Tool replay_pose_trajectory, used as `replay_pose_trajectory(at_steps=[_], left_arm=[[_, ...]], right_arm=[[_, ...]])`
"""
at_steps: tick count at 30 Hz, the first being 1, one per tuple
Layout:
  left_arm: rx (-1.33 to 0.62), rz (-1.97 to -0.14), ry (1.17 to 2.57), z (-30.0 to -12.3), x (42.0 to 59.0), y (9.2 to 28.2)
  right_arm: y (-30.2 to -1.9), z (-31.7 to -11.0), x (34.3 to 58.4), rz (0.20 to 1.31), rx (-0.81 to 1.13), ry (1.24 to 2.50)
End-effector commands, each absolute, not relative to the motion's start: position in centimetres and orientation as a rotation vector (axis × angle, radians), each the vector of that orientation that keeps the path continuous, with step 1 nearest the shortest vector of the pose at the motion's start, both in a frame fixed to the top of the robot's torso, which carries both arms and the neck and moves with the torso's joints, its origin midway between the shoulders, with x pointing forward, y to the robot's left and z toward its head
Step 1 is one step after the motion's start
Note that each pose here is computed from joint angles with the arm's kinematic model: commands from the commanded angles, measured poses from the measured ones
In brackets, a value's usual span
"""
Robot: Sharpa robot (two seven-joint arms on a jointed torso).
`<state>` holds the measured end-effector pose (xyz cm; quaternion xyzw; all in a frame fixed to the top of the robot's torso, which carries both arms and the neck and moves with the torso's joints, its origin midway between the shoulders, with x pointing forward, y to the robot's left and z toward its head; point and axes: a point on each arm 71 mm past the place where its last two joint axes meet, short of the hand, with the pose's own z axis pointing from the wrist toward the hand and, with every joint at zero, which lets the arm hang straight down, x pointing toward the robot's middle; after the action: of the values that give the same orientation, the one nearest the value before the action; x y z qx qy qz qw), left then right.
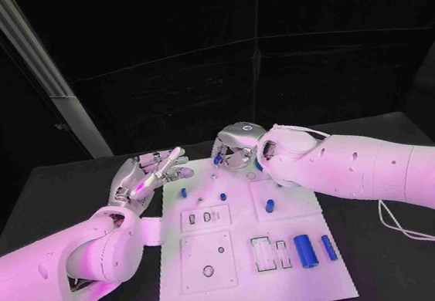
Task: Assemble the parts on the task board
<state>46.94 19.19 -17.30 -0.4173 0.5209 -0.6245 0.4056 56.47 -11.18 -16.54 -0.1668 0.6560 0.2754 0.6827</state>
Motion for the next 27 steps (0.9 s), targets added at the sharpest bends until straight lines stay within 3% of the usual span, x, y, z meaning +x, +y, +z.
replay_pose_trajectory(at_steps=[1,18,27], left_arm=[[-1.039,-1.597,1.32,-17.1,46.91,18.89],[-1.038,-1.603,1.327,-17.05,46.93,18.66],[-1.039,-1.601,1.328,-17.02,46.98,18.72]], right_arm=[[-11.01,-16.58,56.7,0.602,-0.39,1.49],[-10.59,-17.03,57.17,0.554,-0.418,1.528],[-10.37,-16.67,57.06,0.576,-0.412,1.478]])
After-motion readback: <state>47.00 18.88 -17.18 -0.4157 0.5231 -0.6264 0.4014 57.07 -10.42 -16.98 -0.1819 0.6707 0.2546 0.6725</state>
